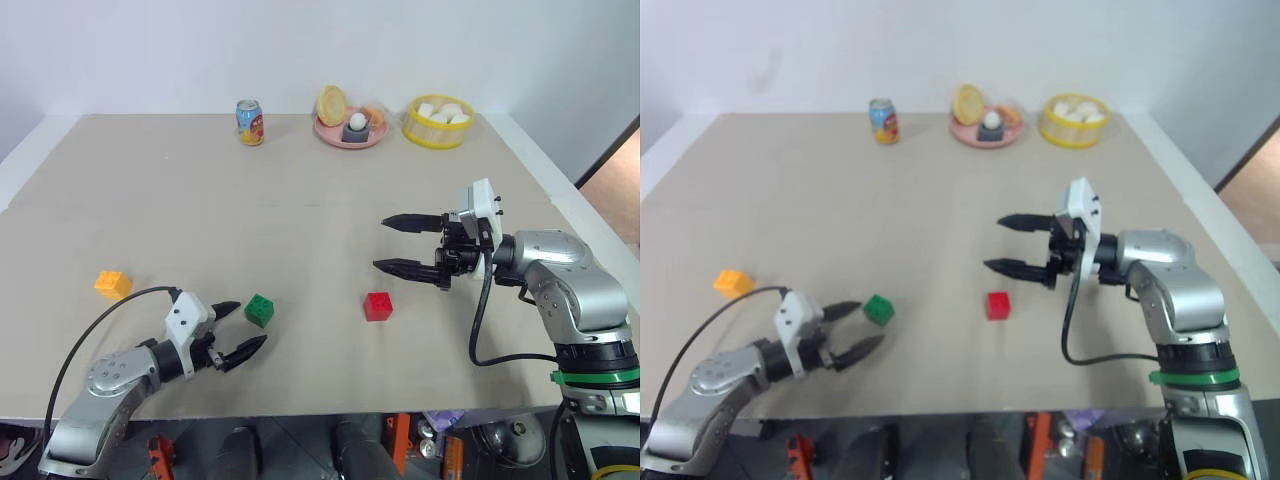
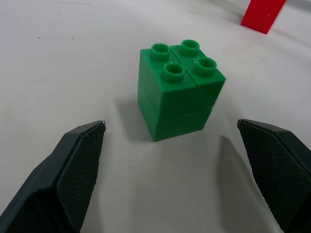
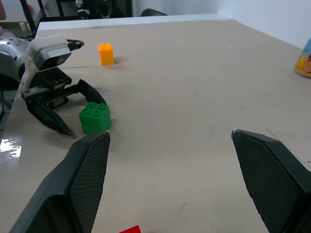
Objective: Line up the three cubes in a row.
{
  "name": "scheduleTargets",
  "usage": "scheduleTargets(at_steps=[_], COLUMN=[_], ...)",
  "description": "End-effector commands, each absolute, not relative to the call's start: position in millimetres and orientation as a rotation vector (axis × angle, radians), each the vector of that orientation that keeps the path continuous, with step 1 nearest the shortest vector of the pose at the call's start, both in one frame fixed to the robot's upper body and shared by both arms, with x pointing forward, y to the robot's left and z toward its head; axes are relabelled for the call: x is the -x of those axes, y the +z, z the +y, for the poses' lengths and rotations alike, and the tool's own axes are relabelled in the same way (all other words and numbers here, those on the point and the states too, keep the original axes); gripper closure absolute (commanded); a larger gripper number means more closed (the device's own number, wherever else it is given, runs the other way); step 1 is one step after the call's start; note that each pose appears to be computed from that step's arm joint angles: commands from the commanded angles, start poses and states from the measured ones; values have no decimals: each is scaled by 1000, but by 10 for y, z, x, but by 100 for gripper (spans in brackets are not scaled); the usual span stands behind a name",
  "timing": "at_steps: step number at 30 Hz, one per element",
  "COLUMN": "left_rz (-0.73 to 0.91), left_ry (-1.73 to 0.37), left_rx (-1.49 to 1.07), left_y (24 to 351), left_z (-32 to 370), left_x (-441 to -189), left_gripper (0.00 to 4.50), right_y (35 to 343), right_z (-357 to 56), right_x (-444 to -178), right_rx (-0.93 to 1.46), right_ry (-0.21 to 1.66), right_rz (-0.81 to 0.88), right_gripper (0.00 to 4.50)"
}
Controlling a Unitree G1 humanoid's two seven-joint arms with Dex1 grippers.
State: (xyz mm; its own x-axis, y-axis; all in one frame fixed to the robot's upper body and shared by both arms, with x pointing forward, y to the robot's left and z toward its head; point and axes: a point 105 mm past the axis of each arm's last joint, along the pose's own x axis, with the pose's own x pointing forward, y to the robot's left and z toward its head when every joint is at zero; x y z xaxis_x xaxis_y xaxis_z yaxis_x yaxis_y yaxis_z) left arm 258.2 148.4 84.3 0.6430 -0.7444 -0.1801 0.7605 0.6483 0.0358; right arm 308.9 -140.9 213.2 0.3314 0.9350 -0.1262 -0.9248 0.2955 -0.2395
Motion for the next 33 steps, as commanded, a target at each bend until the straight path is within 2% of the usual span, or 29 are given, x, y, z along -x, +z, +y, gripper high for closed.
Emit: scheduleTargets(at_steps=[1, 16, 25, 28, 33], left_rz=[142, 210, 246, 247, 244], left_ry=[-863, -722, -753, -759, -784], left_rx=[-113, -81, -94, -100, -110], left_y=[845, 747, 744, 745, 745], left_z=[1425, 1344, 1384, 1403, 1363], left_x=[-2593, -2802, -2739, -2735, -2731], left_gripper=[0, 0, 0, 75, 256], right_y=[2289, 2285, 2261, 2284, 2299], right_z=[-1433, -1394, -1390, -1392, -1386], right_x=[-3038, -3049, -3110, -3132, -3155], right_rx=[314, 297, 318, 315, 317], right_ry=[1225, 1225, 1225, 1224, 1225], right_rz=[-103, -107, -104, -110, -116], right_gripper=[37, 37, 37, 33, 33])
